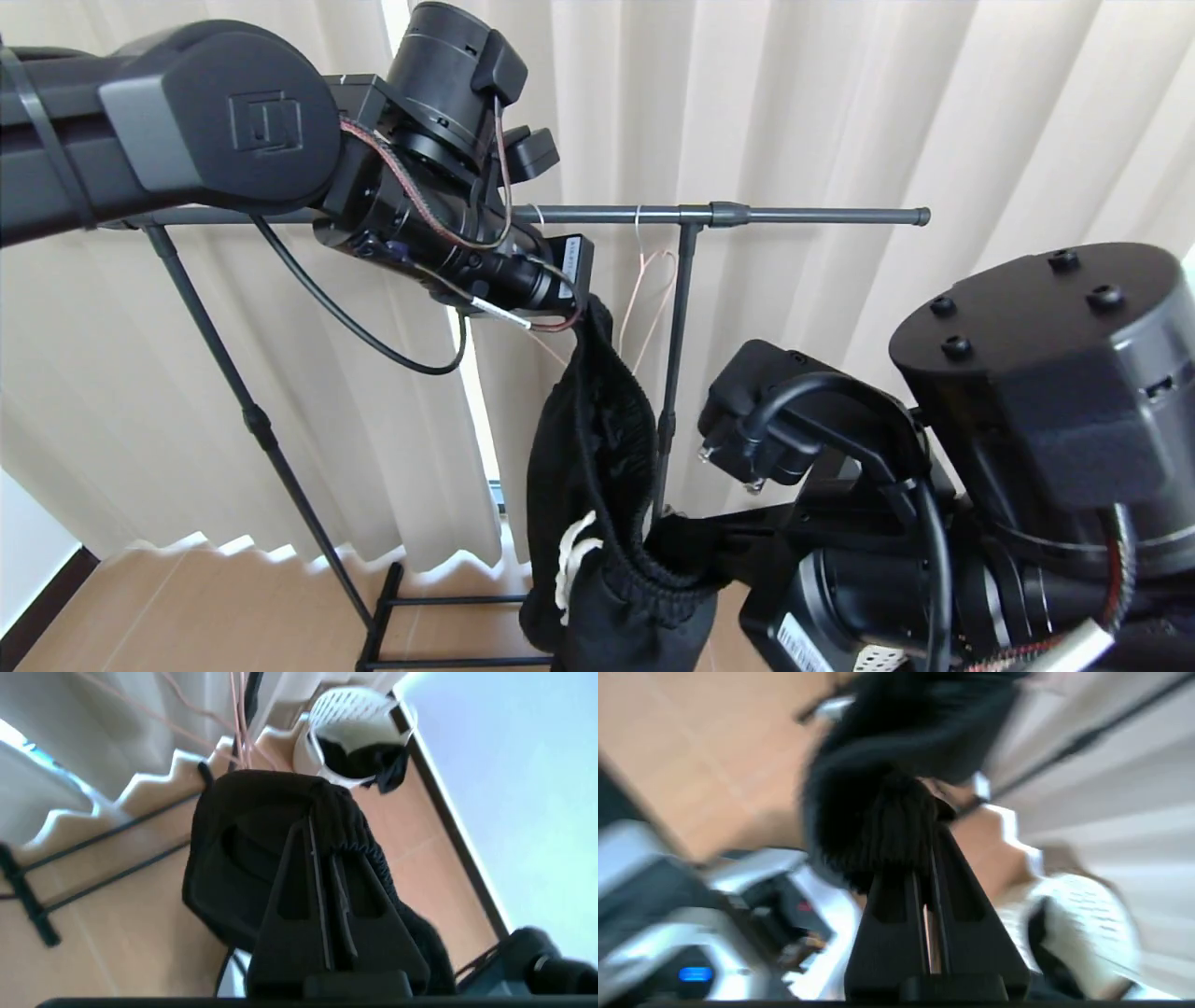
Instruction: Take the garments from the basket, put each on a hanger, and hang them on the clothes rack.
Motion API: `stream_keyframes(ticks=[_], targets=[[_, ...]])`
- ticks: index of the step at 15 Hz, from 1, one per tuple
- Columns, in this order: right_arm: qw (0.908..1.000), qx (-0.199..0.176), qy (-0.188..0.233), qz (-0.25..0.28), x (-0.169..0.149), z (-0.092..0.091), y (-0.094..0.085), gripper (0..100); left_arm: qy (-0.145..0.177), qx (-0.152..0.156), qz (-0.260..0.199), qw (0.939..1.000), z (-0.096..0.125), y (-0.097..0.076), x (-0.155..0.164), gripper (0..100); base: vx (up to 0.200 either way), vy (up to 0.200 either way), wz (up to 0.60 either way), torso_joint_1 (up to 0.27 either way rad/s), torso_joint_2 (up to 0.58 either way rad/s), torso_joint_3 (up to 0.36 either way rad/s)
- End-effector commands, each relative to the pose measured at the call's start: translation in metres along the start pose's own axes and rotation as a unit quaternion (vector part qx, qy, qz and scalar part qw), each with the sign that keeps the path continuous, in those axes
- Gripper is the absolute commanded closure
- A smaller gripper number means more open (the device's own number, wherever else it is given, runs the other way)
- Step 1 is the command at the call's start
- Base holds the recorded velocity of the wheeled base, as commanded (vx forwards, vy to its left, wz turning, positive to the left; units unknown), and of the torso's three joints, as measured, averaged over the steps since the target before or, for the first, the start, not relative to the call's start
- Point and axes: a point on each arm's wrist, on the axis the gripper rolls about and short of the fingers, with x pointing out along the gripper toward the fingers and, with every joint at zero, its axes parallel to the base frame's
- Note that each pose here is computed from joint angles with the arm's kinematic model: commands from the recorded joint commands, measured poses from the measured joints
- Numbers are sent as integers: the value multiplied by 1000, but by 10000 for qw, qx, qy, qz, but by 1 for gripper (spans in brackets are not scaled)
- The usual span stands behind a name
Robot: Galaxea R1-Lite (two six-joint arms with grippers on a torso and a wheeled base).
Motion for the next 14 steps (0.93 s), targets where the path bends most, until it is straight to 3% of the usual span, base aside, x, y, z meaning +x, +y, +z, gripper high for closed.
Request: stream_keyframes(ticks=[1,2,3,4,7,10,12,14], targets=[[9964,-156,276,-785,2,-15,-46,100,92,-32,82,9999,-2,4,-16,100,0,0,0,0,0,0],[9945,-70,303,-998,6,-15,-56,100,241,-61,118,9996,-5,5,-20,100,0,0,0,0,0,0],[9895,206,245,-1406,24,-11,-77,100,698,-127,237,9972,-20,8,-26,100,0,0,0,0,0,0],[9856,364,115,-1649,34,-8,-89,100,933,-148,302,9951,-33,10,-33,100,0,0,0,0,0,0],[9751,551,-284,-2129,64,13,-104,100,1371,-43,285,9901,-78,9,-51,100,0,0,0,0,0,0],[9702,859,-672,-2166,90,46,-112,100,1923,390,-93,9805,-128,-22,-39,100,0,0,0,0,0,0],[9664,1102,-894,-2142,100,61,-113,100,2015,419,-356,9779,-146,-45,-22,100,0,0,0,0,0,0],[9672,1114,-1027,-2037,102,69,-106,100,1936,399,-637,9782,-154,-71,-2,100,0,0,0,0,0,0]])
